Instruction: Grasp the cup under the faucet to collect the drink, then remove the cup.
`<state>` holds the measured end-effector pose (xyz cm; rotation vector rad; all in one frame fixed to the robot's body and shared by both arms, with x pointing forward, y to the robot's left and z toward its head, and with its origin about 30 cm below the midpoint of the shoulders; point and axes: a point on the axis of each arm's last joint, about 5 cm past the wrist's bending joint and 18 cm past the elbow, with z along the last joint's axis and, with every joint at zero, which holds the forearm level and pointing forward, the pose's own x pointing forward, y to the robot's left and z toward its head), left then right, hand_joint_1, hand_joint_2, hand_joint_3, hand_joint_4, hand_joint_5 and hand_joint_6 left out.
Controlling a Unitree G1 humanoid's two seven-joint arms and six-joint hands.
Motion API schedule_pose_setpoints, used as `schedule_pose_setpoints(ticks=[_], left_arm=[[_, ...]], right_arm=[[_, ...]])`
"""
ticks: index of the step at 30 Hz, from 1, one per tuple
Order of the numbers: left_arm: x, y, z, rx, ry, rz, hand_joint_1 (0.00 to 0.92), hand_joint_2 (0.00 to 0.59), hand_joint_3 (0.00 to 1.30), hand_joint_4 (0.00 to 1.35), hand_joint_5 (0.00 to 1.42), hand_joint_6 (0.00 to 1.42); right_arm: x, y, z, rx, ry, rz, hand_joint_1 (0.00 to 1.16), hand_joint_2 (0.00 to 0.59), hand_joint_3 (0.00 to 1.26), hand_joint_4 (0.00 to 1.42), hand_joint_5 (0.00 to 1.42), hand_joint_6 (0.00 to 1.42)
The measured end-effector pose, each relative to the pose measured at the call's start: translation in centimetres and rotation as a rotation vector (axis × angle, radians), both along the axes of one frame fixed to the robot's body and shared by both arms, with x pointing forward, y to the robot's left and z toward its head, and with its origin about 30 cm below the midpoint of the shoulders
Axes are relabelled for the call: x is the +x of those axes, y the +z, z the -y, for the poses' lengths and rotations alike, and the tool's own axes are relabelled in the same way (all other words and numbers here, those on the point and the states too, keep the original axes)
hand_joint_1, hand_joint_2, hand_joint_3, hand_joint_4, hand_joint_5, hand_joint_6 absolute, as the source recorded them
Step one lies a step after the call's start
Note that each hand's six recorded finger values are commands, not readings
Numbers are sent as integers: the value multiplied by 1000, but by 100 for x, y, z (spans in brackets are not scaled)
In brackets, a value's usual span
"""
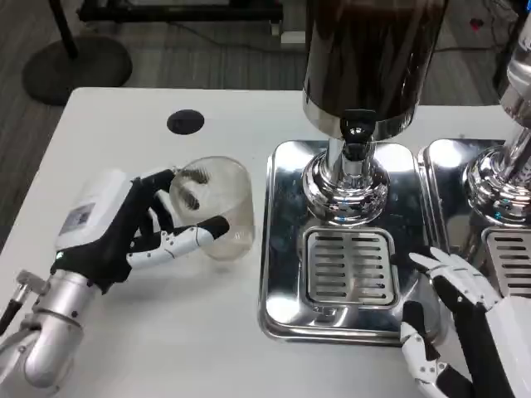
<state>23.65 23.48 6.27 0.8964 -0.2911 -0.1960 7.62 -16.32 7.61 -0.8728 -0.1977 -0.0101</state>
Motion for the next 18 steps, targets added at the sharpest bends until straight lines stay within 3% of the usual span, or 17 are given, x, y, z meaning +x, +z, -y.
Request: schedule_pose_setpoints(ticks=[9,18], left_arm=[[30,-51,246,5,-123,-44,230,170,425,588,870,1080],[119,-20,473,10,-227,-46,230,170,436,588,870,1085]], right_arm=[[-30,-7,-20,13,-17,-4,430,549,317,187,169,379],[-45,-9,-47,18,-34,4,428,549,317,195,175,369]])
